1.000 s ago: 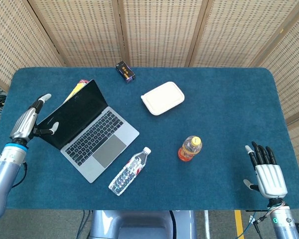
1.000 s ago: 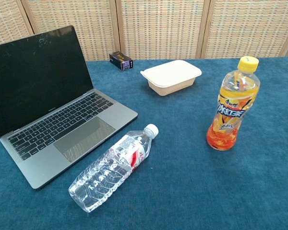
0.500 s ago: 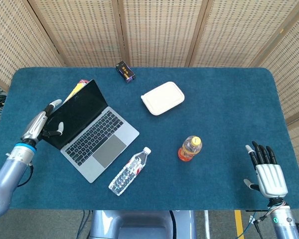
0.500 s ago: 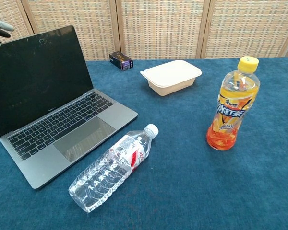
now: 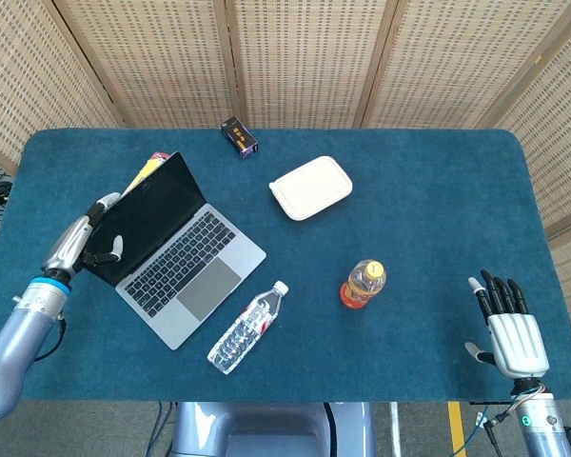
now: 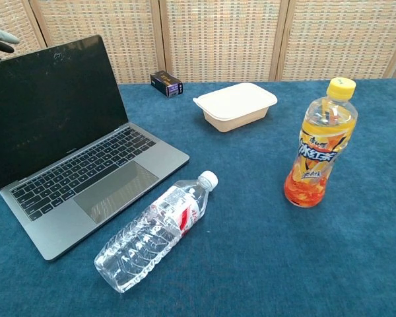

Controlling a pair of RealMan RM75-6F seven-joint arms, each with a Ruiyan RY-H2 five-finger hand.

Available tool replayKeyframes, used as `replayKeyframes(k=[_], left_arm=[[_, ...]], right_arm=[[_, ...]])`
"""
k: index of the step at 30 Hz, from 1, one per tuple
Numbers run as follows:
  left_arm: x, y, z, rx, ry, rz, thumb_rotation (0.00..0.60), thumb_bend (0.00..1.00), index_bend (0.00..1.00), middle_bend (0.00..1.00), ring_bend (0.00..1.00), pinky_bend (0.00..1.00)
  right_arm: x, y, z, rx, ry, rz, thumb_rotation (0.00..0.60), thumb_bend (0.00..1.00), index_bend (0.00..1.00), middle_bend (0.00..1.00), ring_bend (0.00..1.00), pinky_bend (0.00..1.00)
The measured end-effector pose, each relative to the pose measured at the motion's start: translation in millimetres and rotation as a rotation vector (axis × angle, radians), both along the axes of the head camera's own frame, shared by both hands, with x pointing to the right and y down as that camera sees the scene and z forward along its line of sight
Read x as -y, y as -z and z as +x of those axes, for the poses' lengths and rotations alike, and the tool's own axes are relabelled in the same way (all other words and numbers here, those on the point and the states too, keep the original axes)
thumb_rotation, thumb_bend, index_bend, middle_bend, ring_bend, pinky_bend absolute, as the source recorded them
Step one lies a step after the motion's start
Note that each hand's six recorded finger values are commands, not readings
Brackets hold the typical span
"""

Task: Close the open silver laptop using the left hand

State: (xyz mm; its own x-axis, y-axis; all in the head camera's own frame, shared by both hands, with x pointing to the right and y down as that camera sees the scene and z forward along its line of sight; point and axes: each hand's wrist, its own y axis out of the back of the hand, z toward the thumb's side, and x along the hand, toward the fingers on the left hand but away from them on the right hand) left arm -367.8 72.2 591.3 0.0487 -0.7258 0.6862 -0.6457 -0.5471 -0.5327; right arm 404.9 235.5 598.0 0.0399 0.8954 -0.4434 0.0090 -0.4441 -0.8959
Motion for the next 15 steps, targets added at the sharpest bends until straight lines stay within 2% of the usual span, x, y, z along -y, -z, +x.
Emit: replayKeyframes(k=[10, 15], left_arm=[[-3.3, -5.4, -3.6, -0.018, 0.02, -0.029, 0.6, 0.61, 0.01, 0.0, 0.0, 0.0], [-1.5, -2.0, -1.9, -0.016, 0.013, -0.019, 0.6, 0.61, 0.05, 0.0, 0.0, 0.0]], right_arm=[[-0.4, -0.4, -1.2, -0.002, 0.004, 0.0, 0.6, 0.05, 0.0, 0.0, 0.0, 0.0], [-0.5, -1.6, -1.3, -0.004, 0.006, -0.003, 0.6, 0.05, 0.0, 0.0, 0.0, 0.0]])
